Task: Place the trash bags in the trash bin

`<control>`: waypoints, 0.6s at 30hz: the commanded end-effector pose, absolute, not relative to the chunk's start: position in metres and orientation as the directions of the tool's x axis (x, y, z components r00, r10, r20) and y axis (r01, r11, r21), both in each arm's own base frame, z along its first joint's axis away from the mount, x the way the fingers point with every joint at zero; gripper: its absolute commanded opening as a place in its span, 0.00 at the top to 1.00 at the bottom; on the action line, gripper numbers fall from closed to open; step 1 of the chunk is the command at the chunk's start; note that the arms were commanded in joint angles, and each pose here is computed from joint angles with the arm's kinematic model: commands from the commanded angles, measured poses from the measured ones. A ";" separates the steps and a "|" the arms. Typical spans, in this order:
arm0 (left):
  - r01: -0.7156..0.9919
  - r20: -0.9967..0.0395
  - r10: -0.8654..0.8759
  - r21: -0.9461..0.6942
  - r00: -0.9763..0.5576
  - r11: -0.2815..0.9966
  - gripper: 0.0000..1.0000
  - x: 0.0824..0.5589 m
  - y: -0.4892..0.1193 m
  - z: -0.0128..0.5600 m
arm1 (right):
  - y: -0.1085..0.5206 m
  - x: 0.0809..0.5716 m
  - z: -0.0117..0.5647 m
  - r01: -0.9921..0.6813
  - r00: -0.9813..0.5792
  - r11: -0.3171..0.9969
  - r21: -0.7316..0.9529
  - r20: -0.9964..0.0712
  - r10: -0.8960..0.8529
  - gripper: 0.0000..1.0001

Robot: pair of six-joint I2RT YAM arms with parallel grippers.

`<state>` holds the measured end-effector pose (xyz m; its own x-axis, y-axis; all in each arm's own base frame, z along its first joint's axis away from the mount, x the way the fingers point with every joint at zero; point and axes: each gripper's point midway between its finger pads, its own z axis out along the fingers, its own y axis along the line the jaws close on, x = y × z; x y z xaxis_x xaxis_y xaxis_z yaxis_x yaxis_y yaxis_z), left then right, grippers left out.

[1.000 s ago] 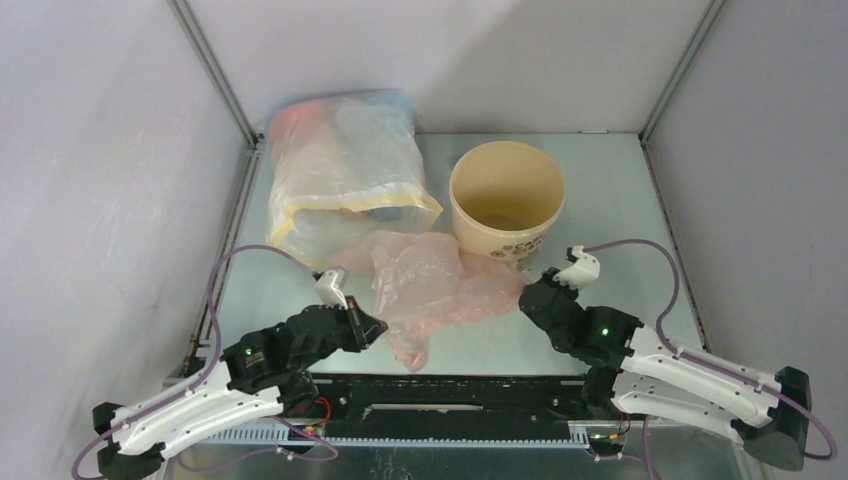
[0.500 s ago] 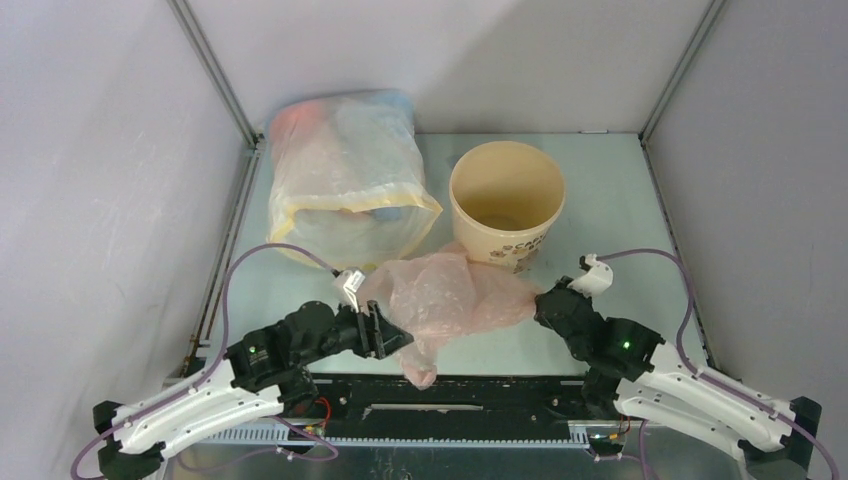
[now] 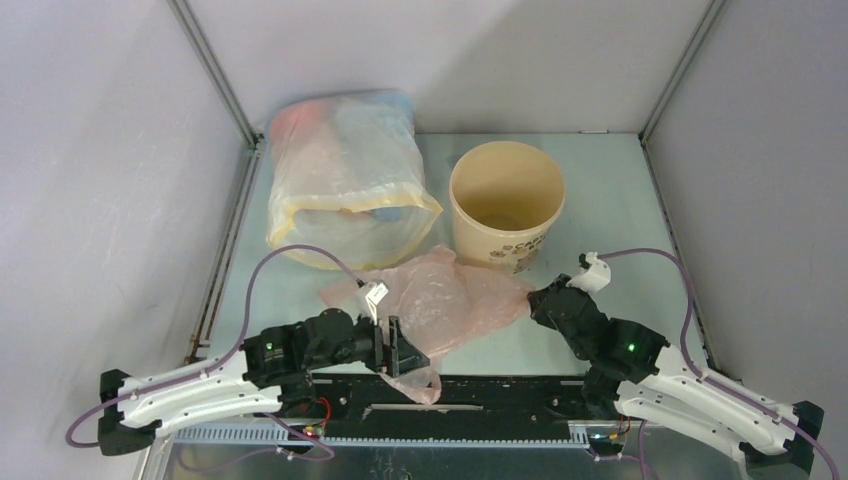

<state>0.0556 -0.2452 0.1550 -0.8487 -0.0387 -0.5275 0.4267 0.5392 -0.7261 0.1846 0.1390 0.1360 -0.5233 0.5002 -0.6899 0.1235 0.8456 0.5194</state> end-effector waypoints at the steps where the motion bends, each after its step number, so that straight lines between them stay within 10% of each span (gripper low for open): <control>1: 0.382 -0.541 -0.088 -0.691 -0.836 0.613 0.26 0.070 -0.240 0.144 | 0.141 0.188 0.146 0.109 -0.497 0.831 0.545 -0.694 0.520 1.00; 9: 0.344 -0.620 -0.218 -0.654 -0.754 0.673 0.99 0.096 -0.214 0.156 | 0.120 0.183 0.142 0.143 -0.477 0.851 0.506 -0.718 0.507 1.00; 18: 0.285 -0.658 -0.265 -0.605 -0.704 0.744 1.00 0.108 -0.177 0.162 | 0.093 0.179 0.139 0.236 -0.419 0.827 0.510 -0.715 0.560 1.00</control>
<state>0.0973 -0.2003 0.1567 -0.7466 -0.2331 -0.6231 0.3233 0.6914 -0.6461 0.1751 0.1247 0.1436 -0.4988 0.5589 -0.6625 0.1461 0.8076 0.5713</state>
